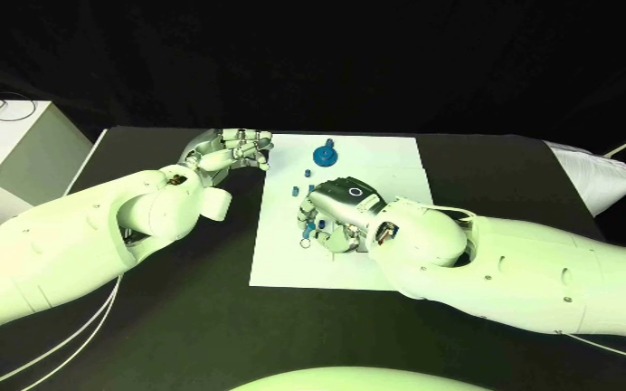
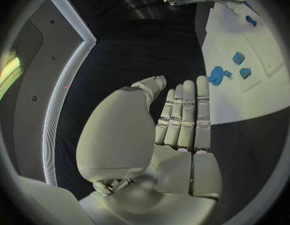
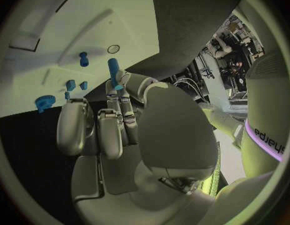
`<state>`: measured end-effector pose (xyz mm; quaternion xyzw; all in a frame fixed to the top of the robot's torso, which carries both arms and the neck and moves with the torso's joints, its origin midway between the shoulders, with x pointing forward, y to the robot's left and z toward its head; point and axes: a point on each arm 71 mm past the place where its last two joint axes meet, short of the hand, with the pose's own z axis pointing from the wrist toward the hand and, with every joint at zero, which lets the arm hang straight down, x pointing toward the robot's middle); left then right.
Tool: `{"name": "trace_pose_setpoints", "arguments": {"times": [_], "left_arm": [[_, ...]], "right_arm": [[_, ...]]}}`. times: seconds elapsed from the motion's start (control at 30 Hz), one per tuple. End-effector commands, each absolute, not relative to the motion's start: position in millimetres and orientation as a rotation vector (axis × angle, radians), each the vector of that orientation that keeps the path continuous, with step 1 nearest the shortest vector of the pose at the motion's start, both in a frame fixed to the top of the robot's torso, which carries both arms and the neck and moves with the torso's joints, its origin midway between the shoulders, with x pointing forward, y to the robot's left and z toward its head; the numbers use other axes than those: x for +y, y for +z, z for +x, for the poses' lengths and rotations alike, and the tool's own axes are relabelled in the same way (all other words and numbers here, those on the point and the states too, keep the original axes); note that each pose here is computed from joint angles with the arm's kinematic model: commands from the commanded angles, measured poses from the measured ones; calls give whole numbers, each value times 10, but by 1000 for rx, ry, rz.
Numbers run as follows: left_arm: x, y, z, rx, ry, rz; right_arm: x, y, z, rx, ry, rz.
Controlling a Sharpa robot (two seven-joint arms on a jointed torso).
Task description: Assemble the parts on the task board
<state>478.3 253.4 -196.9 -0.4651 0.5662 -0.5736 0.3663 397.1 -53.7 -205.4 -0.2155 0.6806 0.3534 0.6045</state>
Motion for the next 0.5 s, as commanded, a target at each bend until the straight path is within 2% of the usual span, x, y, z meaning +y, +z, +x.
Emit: {"name": "trace_pose_setpoints", "arguments": {"times": [0.03, 0.5], "left_arm": [[2514, -1956, 4778, 1452, -1493, -1194], [2524, -1954, 4774, 1453, -1490, -1194]], "right_arm": [[-502, -2097, 3952, 1587, 825, -525], [-474, -2221, 3960, 1606, 786, -558]]}}
